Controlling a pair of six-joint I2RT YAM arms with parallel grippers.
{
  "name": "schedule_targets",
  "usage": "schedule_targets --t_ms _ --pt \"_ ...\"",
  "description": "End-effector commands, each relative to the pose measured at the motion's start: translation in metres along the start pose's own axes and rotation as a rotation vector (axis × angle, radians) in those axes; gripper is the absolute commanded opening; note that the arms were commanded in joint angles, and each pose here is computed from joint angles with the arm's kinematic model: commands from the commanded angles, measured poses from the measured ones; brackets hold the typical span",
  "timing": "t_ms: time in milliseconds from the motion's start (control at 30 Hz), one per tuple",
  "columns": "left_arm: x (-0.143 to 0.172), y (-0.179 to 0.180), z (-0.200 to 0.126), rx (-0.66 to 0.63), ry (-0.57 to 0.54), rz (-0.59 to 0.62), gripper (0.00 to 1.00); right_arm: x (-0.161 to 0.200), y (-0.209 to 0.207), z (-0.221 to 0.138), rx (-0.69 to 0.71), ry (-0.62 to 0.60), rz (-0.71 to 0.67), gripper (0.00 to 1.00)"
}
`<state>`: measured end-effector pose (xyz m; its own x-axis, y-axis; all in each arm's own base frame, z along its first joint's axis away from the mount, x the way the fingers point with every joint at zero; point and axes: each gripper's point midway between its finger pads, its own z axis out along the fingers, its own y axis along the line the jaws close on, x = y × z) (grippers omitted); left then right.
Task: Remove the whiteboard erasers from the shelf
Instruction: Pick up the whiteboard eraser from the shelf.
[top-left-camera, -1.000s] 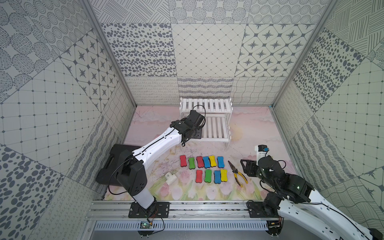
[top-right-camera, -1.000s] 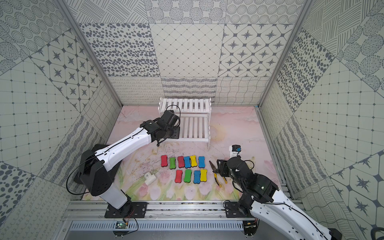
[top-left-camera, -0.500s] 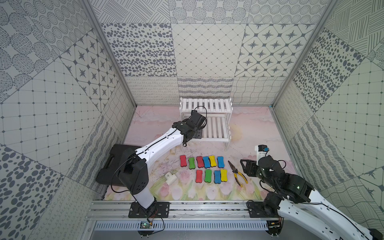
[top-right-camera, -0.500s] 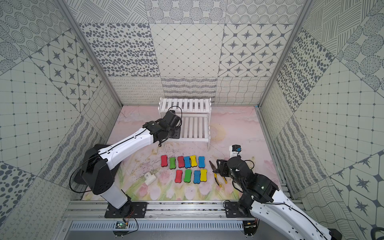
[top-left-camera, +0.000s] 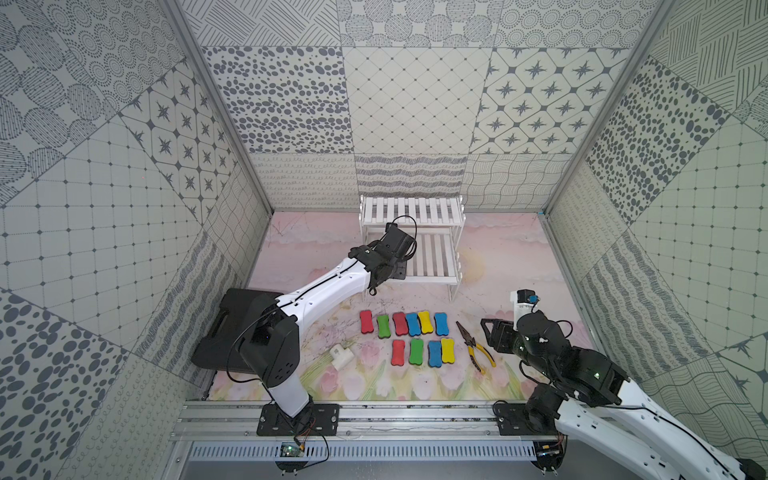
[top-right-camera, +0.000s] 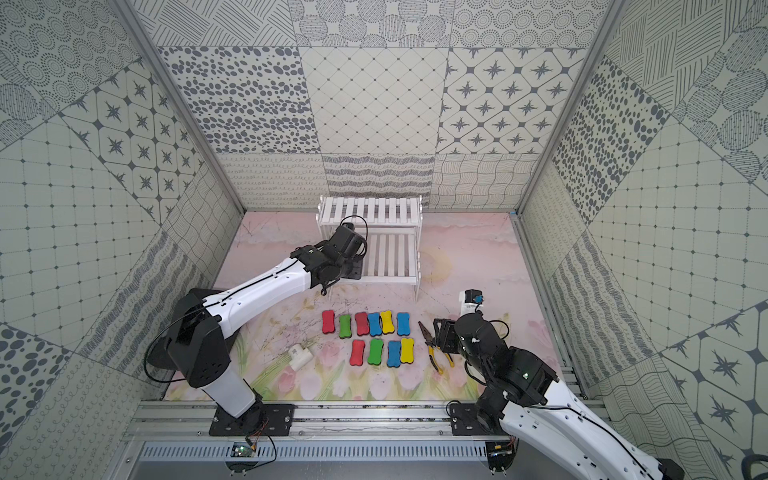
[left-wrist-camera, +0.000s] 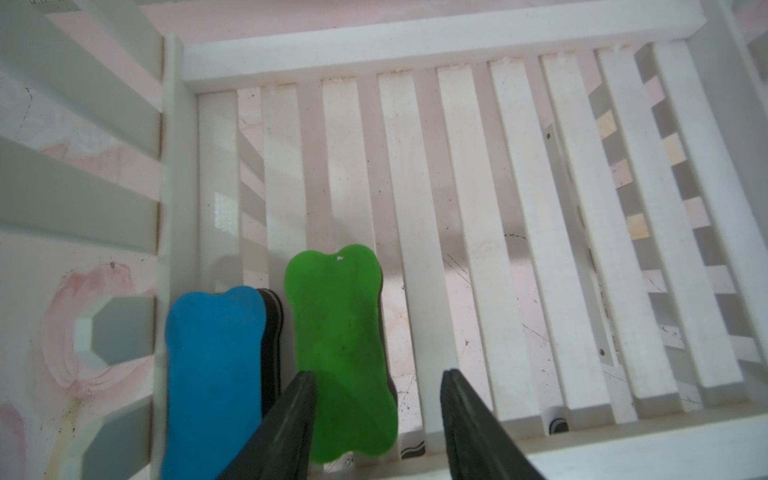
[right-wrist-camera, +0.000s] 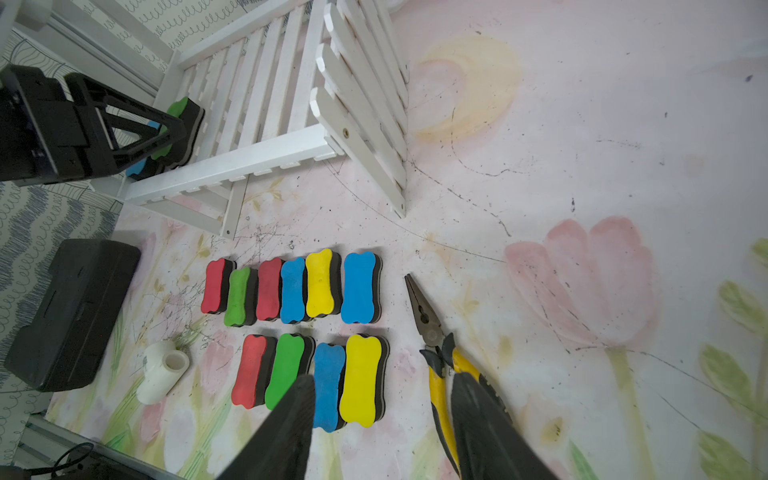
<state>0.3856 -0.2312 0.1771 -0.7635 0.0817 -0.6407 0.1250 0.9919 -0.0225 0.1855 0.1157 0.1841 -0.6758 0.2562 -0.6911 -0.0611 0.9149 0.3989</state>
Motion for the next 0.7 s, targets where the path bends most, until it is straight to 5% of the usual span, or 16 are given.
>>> schedule_targets --t_ms 0,300,667 --pt "0.006 -0.015 -0.008 0.064 0.022 -0.017 0.53 -0.005 0.003 0.001 -0.019 -0.027 0.021 0.57" --pt "-0.019 -0.004 -0.029 0.016 -0.038 -0.029 0.57 -0.006 0.004 0.000 -0.024 -0.028 0.024 0.57" --pt "0.002 0.008 0.008 -0.054 0.063 -0.018 0.62 -0.007 0.004 -0.001 -0.026 -0.036 0.025 0.57"
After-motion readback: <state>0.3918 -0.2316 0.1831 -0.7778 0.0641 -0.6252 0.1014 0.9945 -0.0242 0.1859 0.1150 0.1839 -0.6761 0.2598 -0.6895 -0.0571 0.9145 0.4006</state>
